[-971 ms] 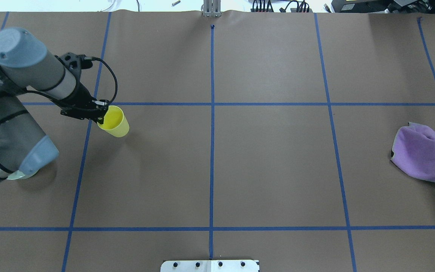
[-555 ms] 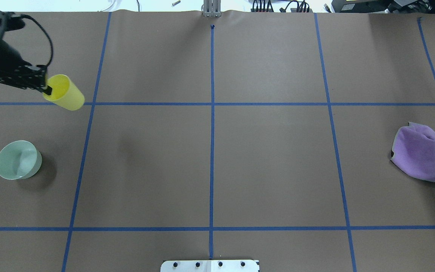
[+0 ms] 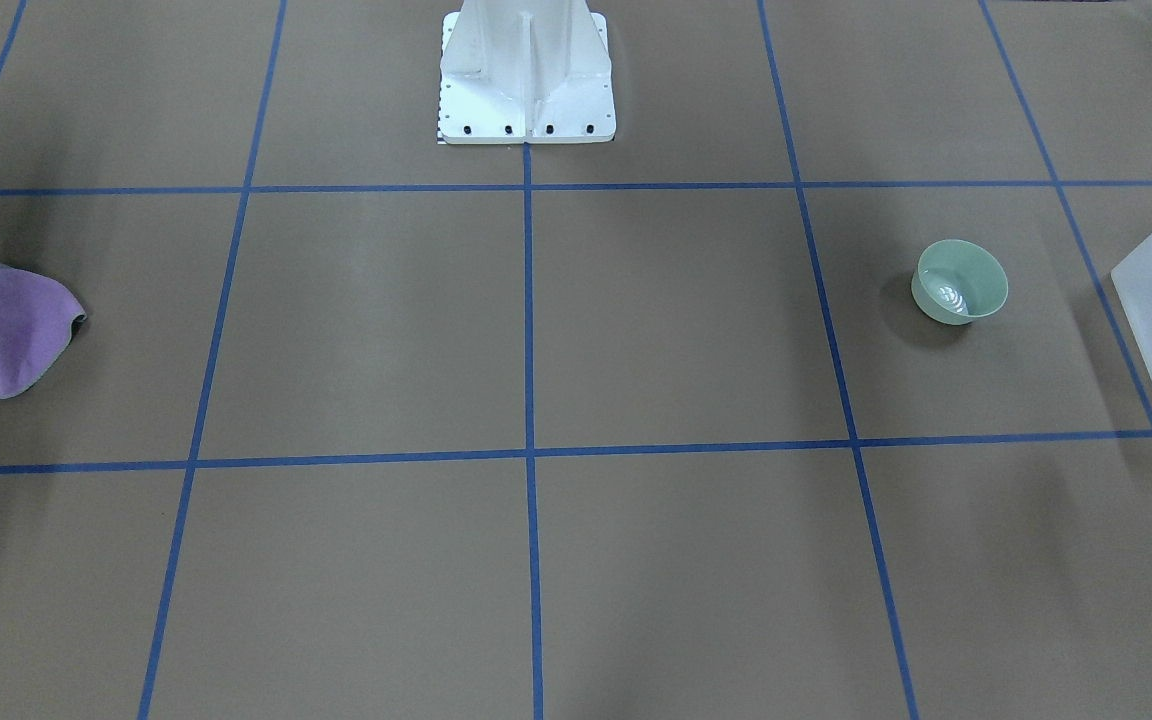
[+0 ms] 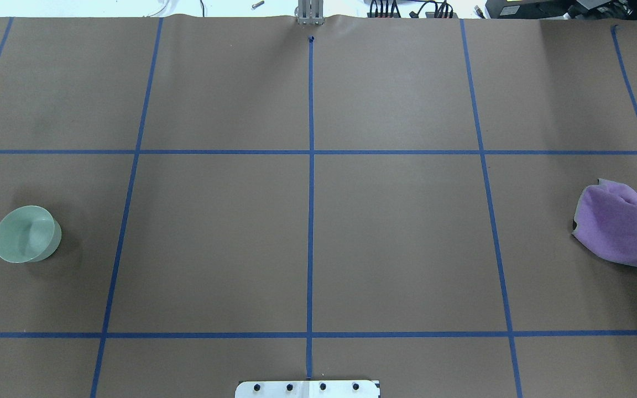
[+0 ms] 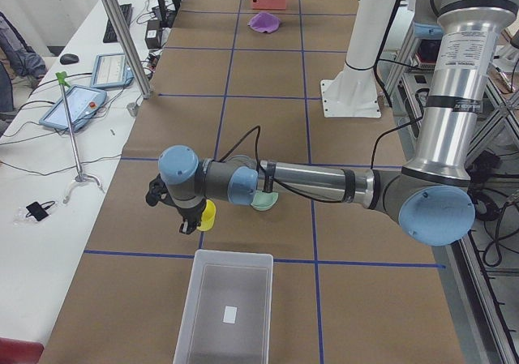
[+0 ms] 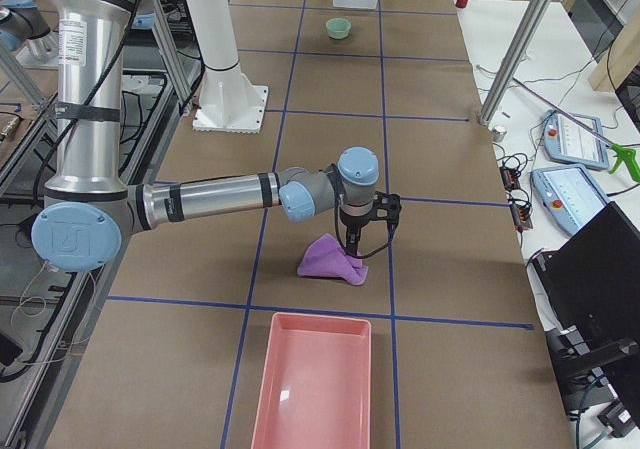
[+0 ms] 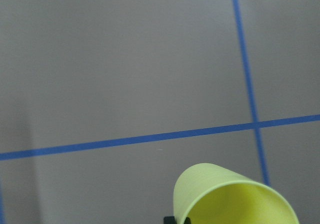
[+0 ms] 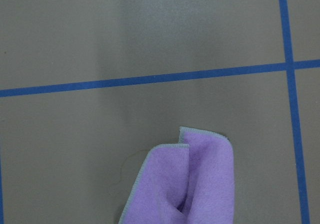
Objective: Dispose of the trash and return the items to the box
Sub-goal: 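Pinch the purple cloth with the right gripper while left drops cup in bin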
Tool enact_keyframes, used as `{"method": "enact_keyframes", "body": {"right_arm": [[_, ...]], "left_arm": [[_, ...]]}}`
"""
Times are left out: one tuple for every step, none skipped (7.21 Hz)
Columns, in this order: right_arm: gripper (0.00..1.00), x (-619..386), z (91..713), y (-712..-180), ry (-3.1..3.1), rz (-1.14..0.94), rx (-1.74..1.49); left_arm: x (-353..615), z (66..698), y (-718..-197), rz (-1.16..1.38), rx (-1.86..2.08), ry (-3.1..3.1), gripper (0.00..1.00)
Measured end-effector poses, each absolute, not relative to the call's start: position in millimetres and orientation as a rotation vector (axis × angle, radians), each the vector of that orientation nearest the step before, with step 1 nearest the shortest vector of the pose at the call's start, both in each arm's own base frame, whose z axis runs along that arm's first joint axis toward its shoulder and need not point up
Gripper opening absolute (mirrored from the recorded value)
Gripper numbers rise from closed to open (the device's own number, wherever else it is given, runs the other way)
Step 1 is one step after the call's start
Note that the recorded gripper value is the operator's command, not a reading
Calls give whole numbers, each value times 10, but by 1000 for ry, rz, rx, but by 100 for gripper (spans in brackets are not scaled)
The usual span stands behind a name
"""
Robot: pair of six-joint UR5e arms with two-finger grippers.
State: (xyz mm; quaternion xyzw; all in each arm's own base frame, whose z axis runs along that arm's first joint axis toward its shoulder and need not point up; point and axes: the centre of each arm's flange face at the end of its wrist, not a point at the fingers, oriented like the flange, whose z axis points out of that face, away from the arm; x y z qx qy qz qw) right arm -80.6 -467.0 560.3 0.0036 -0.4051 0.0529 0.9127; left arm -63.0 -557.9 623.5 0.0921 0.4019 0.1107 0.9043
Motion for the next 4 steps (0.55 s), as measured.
{"method": "enact_keyframes", "body": {"right_arm": [[100,-870,5622,-4654,-832,106,-3],[100,-920,5657,-4633,-828,102,-14],[100,-961,5699,-4614,-824,97,-25],[100,-994,5760,-4601,-818,95,-39]], "left_arm": [[-884,6569,-5485,256,191,823,0],[-1017,6858,-5346,269,182,804,0],[-1073,7101,-5207,260,172,776,0],[-1087,7307,-5131,229,163,762,0]]}}
